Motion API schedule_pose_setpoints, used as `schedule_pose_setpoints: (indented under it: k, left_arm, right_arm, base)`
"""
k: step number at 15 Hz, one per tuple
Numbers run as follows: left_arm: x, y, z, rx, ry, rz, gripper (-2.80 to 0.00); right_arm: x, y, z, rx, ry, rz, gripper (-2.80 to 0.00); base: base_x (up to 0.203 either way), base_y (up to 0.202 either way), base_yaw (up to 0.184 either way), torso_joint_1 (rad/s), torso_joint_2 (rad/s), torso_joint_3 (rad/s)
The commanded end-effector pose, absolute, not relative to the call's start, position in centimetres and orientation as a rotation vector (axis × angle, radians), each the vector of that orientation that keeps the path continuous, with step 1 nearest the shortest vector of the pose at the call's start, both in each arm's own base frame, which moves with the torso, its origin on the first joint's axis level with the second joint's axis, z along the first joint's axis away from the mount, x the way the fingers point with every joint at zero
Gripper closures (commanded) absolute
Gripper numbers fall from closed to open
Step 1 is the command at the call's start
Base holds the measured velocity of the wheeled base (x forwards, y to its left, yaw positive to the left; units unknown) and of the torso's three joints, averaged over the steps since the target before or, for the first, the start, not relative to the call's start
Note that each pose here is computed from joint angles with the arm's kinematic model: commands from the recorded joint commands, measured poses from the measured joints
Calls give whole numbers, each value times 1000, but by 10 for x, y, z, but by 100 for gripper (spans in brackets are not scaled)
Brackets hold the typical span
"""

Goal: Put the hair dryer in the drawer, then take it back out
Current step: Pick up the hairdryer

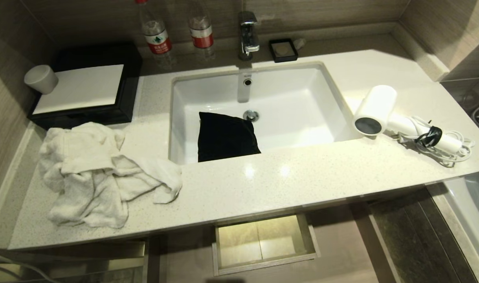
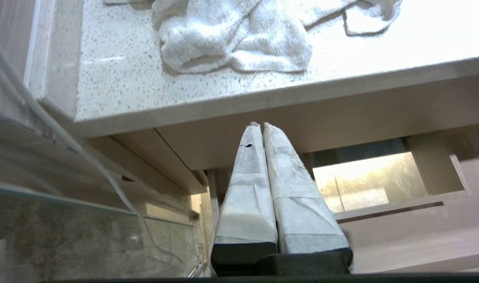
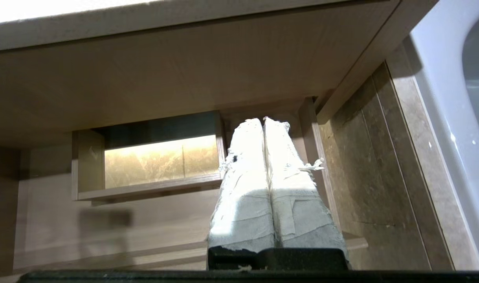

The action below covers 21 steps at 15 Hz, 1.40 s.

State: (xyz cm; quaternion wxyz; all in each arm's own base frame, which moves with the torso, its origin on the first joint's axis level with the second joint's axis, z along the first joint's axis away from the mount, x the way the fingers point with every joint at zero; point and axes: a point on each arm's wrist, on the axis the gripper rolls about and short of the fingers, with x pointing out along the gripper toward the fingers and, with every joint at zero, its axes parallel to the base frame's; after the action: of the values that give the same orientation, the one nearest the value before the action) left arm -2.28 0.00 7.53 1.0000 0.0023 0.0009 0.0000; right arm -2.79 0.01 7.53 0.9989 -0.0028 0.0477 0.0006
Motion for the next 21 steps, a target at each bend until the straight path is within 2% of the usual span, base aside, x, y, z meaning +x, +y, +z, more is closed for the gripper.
schedule_pose_setpoints:
  k: [1, 9, 13, 17, 21]
  left_arm:
    - [-23, 0, 75, 5, 3, 0, 0]
    - [-23, 0, 75, 5, 3, 0, 0]
    - [-23, 0, 75, 5, 3, 0, 0]
    - [-23, 0, 75, 5, 2, 0, 0]
    - [-23, 0, 75, 5, 3, 0, 0]
  right_arm:
    - [-28, 0, 75, 2, 97, 0, 0]
    - [-30, 0, 81, -5, 80, 8, 0]
    - [-51, 0, 136, -26, 29, 16, 0]
    - [-43, 1, 193, -99, 200, 31, 0]
    - [12, 0, 226, -121, 410, 25, 0]
  base:
    - [0, 0, 0, 119, -80, 32]
    - [0, 0, 0, 7, -6, 3]
    - [0, 0, 0, 0, 0, 0]
    - [0, 0, 0, 0, 0, 0]
    - [0, 0, 0, 0, 0, 0]
